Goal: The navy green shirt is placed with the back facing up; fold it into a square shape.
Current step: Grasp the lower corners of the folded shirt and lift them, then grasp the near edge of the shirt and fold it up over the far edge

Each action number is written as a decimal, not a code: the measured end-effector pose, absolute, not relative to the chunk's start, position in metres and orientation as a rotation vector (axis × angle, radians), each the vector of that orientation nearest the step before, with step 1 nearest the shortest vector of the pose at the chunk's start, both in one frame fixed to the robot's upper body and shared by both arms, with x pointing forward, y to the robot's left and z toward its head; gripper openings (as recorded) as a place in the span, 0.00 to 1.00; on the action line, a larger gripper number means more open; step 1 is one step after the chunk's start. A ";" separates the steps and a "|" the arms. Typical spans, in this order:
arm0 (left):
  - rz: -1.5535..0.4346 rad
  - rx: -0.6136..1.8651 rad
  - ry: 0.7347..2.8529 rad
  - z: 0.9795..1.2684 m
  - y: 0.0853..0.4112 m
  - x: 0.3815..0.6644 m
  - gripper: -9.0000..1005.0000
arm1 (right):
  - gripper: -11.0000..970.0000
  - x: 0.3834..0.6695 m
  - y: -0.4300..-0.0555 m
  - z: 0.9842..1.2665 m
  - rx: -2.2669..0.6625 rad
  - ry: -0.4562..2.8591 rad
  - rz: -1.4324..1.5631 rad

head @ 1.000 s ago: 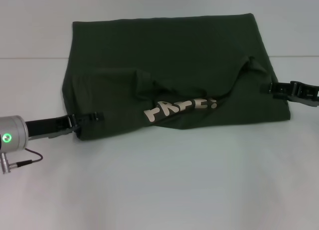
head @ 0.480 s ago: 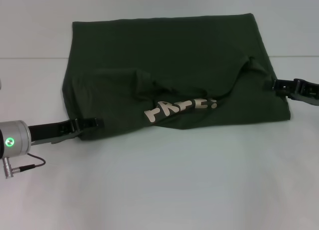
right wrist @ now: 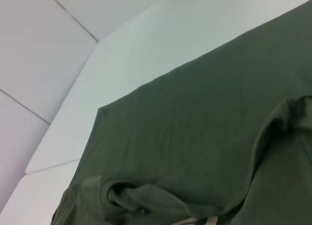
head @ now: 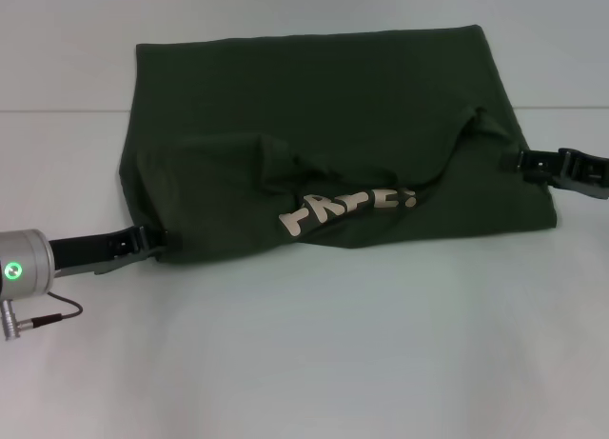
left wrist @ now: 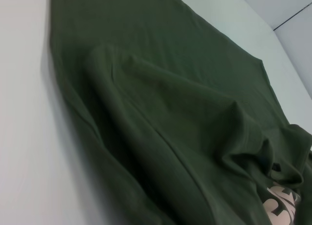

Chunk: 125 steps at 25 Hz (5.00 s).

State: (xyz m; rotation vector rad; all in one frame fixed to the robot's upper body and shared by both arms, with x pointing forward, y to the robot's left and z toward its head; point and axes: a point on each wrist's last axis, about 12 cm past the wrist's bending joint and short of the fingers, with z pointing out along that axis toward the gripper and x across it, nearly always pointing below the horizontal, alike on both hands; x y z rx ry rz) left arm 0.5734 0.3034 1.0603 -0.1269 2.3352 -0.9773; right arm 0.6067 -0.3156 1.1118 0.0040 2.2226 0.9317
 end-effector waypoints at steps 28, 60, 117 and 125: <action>-0.979 -0.187 2.315 1.104 0.317 0.612 0.04 | 0.64 0.651 -0.308 1.121 -0.130 2.554 0.478; -0.985 -0.191 2.312 1.102 0.316 0.610 0.04 | 0.32 0.649 -0.299 1.104 -0.118 2.538 0.452; -1.368 0.290 2.656 1.105 0.350 0.499 0.04 | 0.09 0.521 -0.357 1.102 -0.252 2.771 1.079; -1.447 0.290 2.614 1.105 0.356 0.485 0.04 | 0.10 0.511 -0.370 1.108 -0.243 2.696 1.160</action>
